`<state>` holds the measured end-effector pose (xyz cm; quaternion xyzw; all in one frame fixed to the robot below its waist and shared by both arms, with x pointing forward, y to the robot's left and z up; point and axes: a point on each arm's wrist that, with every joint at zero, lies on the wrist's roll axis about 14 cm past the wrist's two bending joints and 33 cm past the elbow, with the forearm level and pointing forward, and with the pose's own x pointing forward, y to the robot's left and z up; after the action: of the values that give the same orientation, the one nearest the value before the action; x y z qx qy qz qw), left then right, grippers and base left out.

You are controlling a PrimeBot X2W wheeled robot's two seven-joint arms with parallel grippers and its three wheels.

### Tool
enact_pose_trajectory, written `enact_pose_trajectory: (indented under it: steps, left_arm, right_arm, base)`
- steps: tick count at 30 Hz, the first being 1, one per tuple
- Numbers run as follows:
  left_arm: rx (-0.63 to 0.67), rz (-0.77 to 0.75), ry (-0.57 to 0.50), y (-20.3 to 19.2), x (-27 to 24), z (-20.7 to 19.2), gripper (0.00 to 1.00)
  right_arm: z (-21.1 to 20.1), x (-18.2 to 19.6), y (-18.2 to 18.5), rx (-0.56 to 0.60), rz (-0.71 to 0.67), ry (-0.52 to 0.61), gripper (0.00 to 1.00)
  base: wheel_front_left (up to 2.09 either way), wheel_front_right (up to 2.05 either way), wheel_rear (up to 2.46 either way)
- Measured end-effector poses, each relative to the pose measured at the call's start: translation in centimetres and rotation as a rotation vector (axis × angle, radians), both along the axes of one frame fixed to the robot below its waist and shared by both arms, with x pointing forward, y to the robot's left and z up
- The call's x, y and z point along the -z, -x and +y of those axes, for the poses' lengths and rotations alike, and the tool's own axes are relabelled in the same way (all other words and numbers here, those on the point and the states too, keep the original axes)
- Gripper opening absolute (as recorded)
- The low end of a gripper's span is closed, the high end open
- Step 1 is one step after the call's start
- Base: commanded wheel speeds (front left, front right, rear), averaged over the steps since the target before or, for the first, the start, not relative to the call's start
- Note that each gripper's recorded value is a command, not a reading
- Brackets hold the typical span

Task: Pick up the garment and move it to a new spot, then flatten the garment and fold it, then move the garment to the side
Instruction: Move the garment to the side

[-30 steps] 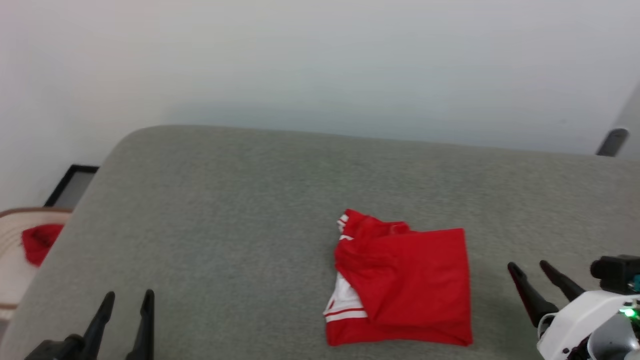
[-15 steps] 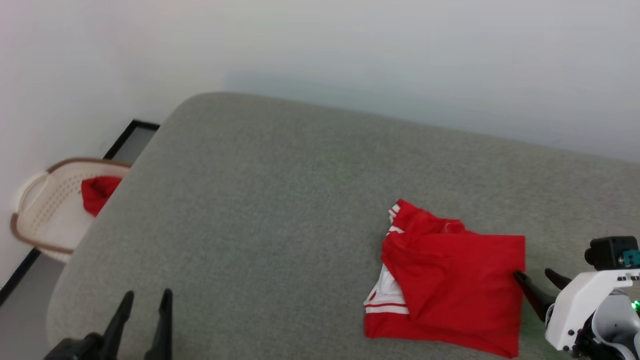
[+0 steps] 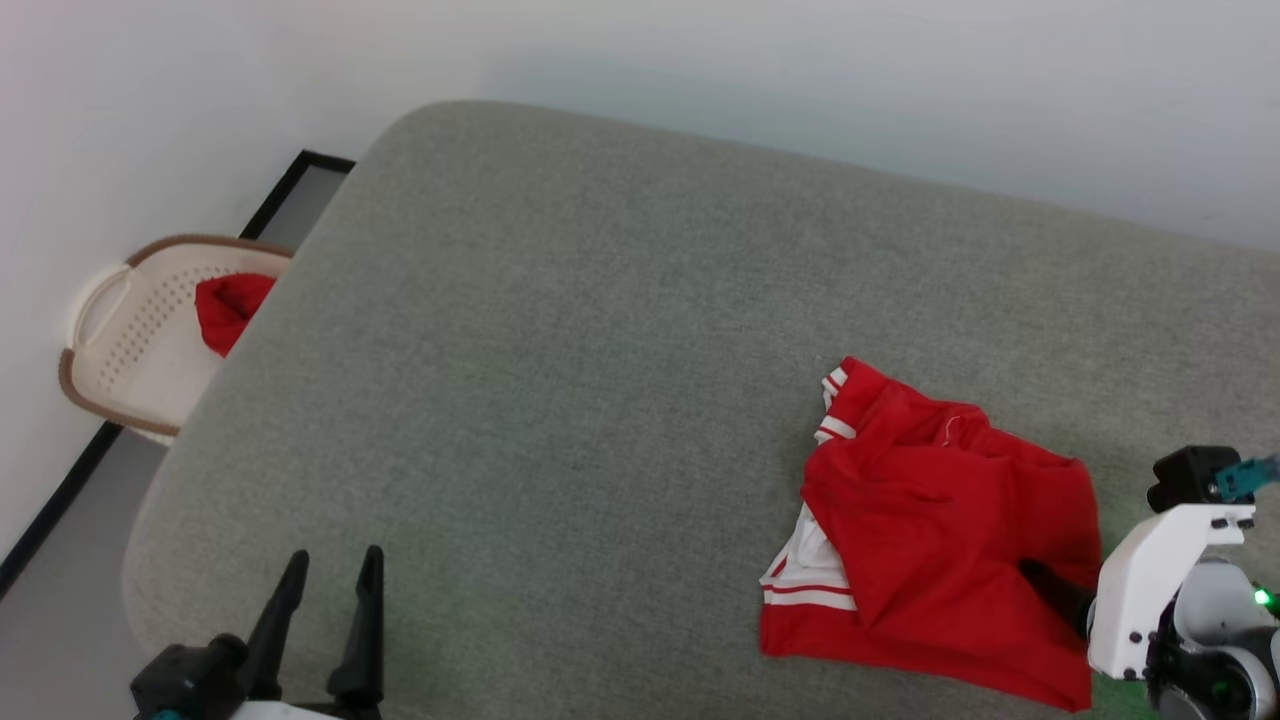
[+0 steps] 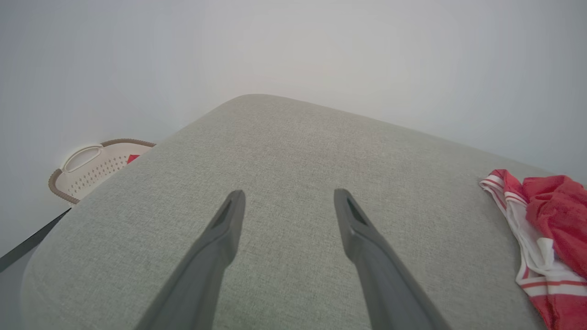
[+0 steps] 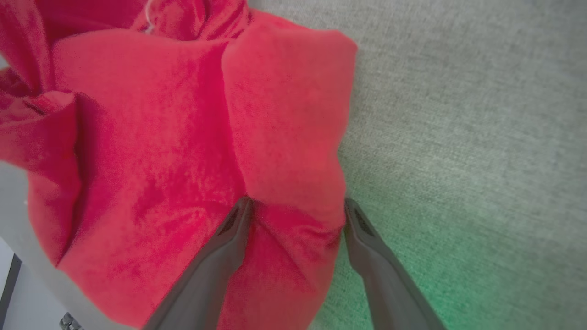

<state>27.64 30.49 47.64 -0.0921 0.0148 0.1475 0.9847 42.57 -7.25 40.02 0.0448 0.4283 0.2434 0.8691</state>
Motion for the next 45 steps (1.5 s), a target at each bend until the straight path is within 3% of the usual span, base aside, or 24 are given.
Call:
enact_pose_trajectory:
  steps: [7,8,9,28,45]
  left_arm:
    - [-0.008,0.018,0.009,-0.4,0.6,0.1,1.00]
    - [-0.008,0.016,0.011,-0.5,0.6,0.1,1.00]
    - [-0.009,0.015,0.011,-0.6,0.6,0.1,1.00]
    - [0.049,-0.018,-0.019,-2.2,-0.3,-0.8,1.00]
    - [0.305,-0.100,-0.069,-9.6,-2.7,-6.7,1.00]
  right_arm:
    - [0.9,1.1,-0.6,-0.012,0.081,0.015,0.99]
    - [1.0,1.1,-0.7,-0.022,0.084,0.023,0.27]
    - [1.2,1.2,-0.8,-0.032,0.088,0.027,0.00]
    - [0.0,-2.4,-2.3,-0.098,-0.033,0.090,0.00]
    - [-7.4,-8.3,-4.5,-0.018,-0.198,0.215,0.00]
  base:
    - [0.00,0.00,0.00]
    - [0.00,0.00,0.00]
    - [0.00,0.00,0.00]
    - [0.00,0.00,0.00]
    - [0.00,0.00,0.00]
